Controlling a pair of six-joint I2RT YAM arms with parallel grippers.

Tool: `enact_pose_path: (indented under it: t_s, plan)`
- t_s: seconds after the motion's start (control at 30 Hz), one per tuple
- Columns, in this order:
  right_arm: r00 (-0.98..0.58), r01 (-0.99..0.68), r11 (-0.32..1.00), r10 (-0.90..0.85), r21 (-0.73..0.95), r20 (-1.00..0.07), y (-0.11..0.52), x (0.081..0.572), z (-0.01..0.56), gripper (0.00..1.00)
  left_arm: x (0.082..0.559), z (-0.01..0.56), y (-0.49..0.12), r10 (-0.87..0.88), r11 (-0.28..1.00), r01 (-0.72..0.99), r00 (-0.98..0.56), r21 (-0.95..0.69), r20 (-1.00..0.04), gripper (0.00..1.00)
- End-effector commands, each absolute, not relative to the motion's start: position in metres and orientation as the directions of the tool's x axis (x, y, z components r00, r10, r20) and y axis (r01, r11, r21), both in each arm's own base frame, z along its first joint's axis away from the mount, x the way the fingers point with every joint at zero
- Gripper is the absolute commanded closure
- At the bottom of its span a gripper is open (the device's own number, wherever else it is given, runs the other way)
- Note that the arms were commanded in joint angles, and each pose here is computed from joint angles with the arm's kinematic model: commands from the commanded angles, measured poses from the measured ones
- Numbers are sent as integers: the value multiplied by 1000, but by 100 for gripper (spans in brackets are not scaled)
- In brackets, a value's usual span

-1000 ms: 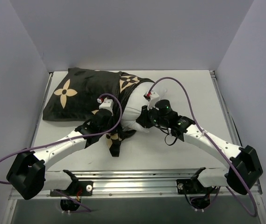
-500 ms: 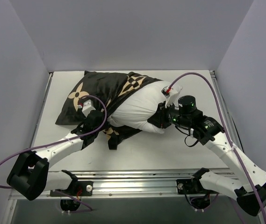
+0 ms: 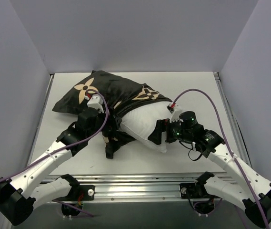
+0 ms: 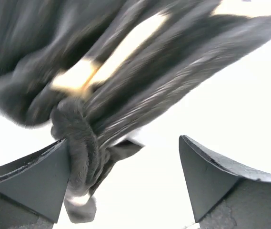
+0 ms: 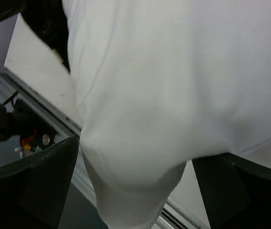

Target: Remove the pillowcase from the pillow

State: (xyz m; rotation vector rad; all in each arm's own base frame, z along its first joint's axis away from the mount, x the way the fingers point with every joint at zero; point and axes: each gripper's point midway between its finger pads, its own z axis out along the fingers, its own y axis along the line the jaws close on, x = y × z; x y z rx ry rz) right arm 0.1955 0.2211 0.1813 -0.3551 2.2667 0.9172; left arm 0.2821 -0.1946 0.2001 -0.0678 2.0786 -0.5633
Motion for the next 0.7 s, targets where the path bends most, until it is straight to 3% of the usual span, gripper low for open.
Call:
enact_pose_path:
  t_s: [0.0,0.23,0.4,0.67]
  plan:
    - [-637,-299,838,182,457,-749,178,244,222,1,277,263,-216,-94,852,414,-481,-320,-872,3]
    - [-565,-55,851,405,522,-719,121,280,233,0,310,304,-243,70,838,518,-415,-172,-907,3]
    - [-567,57,774,545,630,-618,93,301,209,0,341,324,-287,127,782,607,-380,-143,-916,3]
    - [-568,73,613,674,787,-473,94,338,166,0,370,313,-361,260,682,728,-328,-68,-908,3]
